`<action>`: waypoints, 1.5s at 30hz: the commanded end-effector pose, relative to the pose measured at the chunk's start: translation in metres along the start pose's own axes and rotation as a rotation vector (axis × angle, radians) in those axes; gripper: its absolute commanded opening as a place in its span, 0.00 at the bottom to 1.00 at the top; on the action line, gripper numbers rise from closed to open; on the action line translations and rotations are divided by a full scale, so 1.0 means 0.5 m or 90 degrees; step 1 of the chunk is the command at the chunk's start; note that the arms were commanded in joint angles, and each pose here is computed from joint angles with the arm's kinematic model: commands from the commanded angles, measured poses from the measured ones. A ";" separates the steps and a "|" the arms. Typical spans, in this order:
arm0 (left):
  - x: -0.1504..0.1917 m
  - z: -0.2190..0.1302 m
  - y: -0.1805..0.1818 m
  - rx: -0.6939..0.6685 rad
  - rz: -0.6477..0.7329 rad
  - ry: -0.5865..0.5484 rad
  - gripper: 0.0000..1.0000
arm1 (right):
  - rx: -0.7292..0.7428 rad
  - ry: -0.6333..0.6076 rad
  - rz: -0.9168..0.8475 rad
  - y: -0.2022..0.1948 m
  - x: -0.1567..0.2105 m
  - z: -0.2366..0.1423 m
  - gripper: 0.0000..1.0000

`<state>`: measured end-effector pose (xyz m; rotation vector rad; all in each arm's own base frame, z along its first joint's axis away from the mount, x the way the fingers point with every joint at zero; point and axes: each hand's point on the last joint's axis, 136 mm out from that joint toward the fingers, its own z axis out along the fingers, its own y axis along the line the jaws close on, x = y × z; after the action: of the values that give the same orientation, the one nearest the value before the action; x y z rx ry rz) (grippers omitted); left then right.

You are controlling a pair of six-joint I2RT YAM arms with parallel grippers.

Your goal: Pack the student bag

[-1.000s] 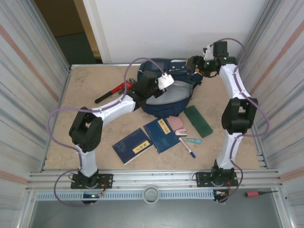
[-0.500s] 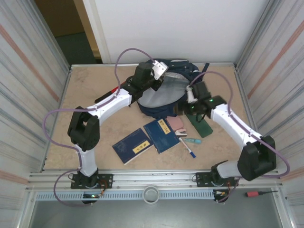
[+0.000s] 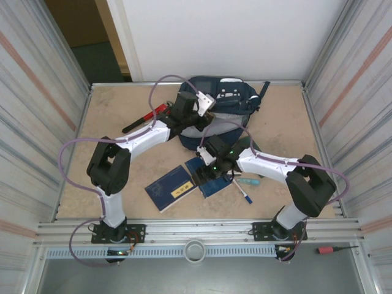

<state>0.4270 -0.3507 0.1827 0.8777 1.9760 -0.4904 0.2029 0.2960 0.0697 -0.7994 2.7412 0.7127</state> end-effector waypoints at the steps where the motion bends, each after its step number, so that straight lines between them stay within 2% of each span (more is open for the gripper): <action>1: -0.019 -0.077 -0.029 0.037 -0.052 -0.012 0.50 | -0.029 -0.018 0.030 0.015 -0.004 -0.017 0.73; 5: 0.086 -0.168 -0.018 -0.008 -0.156 0.049 0.64 | -0.086 -0.011 0.059 0.068 0.023 -0.014 0.72; 8: 0.220 -0.237 0.015 -0.045 -0.316 0.104 0.67 | -0.084 0.022 0.069 0.106 0.055 0.007 0.72; 11: 0.338 -0.292 0.019 -0.035 -0.457 0.141 0.68 | -0.096 0.055 0.082 0.137 0.083 0.038 0.72; 15: 0.431 -0.331 0.003 -0.067 -0.496 0.186 0.69 | -0.099 0.082 0.091 0.157 0.105 0.073 0.74; 21: 0.503 -0.334 -0.007 -0.087 -0.516 0.248 0.70 | -0.093 0.066 0.096 0.158 0.089 0.108 0.79; 27: 0.549 -0.333 -0.023 -0.086 -0.547 0.278 0.69 | -0.057 0.017 0.103 0.140 0.031 0.128 0.83; 33: 0.577 -0.347 -0.031 -0.103 -0.577 0.285 0.69 | -0.075 -0.056 0.120 0.137 -0.058 0.125 0.84; 40: 0.581 -0.357 -0.050 -0.083 -0.610 0.263 0.66 | -0.114 -0.102 0.144 0.134 -0.158 0.135 0.79; 45: 0.577 -0.364 -0.058 -0.072 -0.627 0.246 0.63 | -0.106 -0.083 0.162 0.120 -0.151 0.152 0.71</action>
<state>0.2094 -0.1368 0.0309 -0.1293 2.6900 -0.6906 0.2402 0.4013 0.0495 -0.4092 2.7236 0.9739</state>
